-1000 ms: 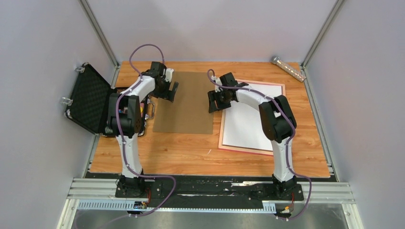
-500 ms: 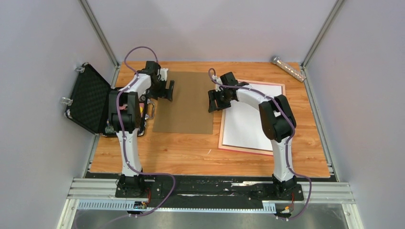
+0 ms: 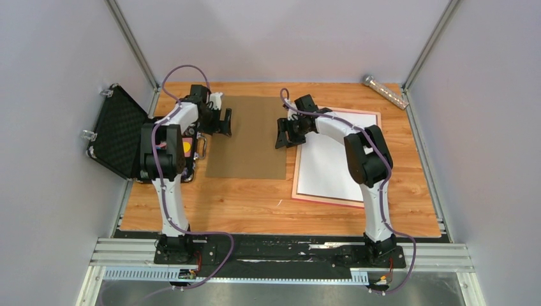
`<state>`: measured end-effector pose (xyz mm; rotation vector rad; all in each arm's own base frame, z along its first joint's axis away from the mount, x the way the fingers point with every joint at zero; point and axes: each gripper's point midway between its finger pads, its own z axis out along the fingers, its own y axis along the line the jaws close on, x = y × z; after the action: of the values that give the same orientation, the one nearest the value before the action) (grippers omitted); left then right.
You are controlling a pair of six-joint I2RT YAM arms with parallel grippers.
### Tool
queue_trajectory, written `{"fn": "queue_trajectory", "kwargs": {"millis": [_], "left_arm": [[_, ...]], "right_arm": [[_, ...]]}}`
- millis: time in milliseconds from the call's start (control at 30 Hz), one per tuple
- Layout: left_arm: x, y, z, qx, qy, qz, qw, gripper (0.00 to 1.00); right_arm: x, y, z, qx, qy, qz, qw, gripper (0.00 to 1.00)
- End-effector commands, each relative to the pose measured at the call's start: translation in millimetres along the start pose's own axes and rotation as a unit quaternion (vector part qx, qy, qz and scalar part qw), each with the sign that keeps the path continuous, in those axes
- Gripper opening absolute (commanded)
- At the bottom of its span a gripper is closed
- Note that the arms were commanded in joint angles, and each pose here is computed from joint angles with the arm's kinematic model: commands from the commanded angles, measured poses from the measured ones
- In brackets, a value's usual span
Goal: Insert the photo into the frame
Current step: Turn over the photo frame item at the center of the board.
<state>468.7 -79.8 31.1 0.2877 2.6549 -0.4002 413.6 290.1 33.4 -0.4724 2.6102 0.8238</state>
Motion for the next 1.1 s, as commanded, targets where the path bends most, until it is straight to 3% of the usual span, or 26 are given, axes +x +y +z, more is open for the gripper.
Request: {"fn": "queue_trajectory", "kwargs": {"millis": [0, 233, 567, 1067], "left_arm": [[49.3, -27.5, 6.3, 0.068, 0.070, -0.033, 0.995, 0.99], [57.7, -42.0, 2.8, 0.107, 0.072, -0.035, 0.991, 0.99], [43.5, -70.3, -25.2, 0.173, 0.032, -0.011, 0.984, 0.99], [26.4, -88.0, -74.0, 0.183, -0.013, 0.009, 0.983, 0.99]], "right_arm": [[13.8, 0.9, 17.0, -0.019, 0.030, 0.031, 0.999, 0.59], [20.3, 5.6, 19.6, -0.038, 0.042, 0.039, 0.998, 0.58], [28.0, -3.1, 20.0, -0.025, 0.047, 0.034, 0.998, 0.58], [39.5, -2.5, 23.9, -0.040, 0.060, 0.034, 0.997, 0.59]]}}
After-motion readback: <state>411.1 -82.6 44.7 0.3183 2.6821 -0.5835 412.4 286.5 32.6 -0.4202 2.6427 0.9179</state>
